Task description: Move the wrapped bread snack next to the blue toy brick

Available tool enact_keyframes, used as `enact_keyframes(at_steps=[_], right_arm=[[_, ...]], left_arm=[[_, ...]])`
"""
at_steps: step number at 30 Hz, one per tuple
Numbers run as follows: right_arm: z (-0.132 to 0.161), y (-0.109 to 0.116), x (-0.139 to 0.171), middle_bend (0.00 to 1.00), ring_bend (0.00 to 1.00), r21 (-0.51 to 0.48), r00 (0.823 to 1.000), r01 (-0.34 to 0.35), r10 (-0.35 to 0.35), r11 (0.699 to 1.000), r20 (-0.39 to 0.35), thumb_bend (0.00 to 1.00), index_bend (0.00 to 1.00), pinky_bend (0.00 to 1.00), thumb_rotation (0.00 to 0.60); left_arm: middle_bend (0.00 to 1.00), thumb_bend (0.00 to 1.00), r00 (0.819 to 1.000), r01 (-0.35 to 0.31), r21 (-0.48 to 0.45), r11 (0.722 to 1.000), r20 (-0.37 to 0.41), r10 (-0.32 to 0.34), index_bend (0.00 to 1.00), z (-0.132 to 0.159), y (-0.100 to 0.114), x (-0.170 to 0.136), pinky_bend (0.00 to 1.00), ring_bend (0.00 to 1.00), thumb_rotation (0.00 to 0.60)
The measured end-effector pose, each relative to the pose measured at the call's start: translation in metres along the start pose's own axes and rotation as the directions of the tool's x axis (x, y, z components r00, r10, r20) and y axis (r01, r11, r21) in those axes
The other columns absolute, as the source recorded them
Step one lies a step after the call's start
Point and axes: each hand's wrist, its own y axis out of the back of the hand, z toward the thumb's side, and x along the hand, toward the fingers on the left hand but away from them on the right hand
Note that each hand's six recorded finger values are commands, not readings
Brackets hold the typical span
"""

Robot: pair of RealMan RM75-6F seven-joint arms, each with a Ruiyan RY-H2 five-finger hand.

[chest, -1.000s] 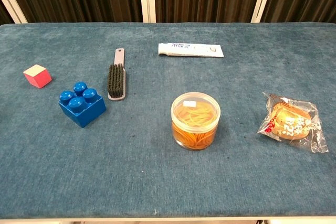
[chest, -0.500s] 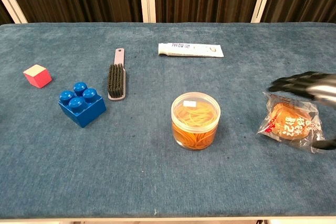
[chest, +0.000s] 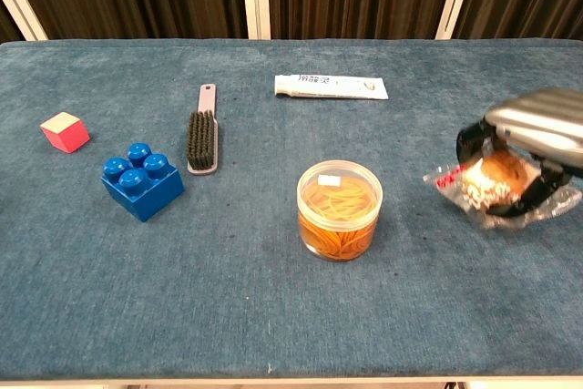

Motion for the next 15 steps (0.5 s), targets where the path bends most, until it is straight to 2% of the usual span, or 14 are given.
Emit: enact_keyframes(at_steps=[7, 10, 15], right_arm=[[0.018, 0.025, 0.012, 0.59, 0.66, -0.022, 0.995, 0.069, -0.070, 0.997, -0.064, 0.36, 0.73, 0.74, 0.600], [0.038, 0.046, 0.015, 0.59, 0.66, -0.072, 0.984, 0.123, -0.131, 0.990, -0.123, 0.36, 0.72, 0.74, 0.600], [0.087, 0.083, 0.006, 0.59, 0.63, -0.123, 0.948, 0.186, -0.211, 0.975, -0.239, 0.36, 0.68, 0.73, 0.600]], left_arm=[[0.00, 0.19, 1.000, 0.003, 0.000, 1.000, -0.003, -0.003, 0.00, -0.001, 0.000, 0.002, 0.01, 0.00, 0.600], [0.00, 0.19, 1.000, 0.004, 0.001, 1.000, -0.004, -0.004, 0.00, -0.001, -0.001, 0.003, 0.01, 0.00, 0.600], [0.00, 0.19, 1.000, 0.005, 0.006, 1.000, -0.007, -0.005, 0.00, -0.001, -0.001, 0.004, 0.01, 0.00, 0.600]])
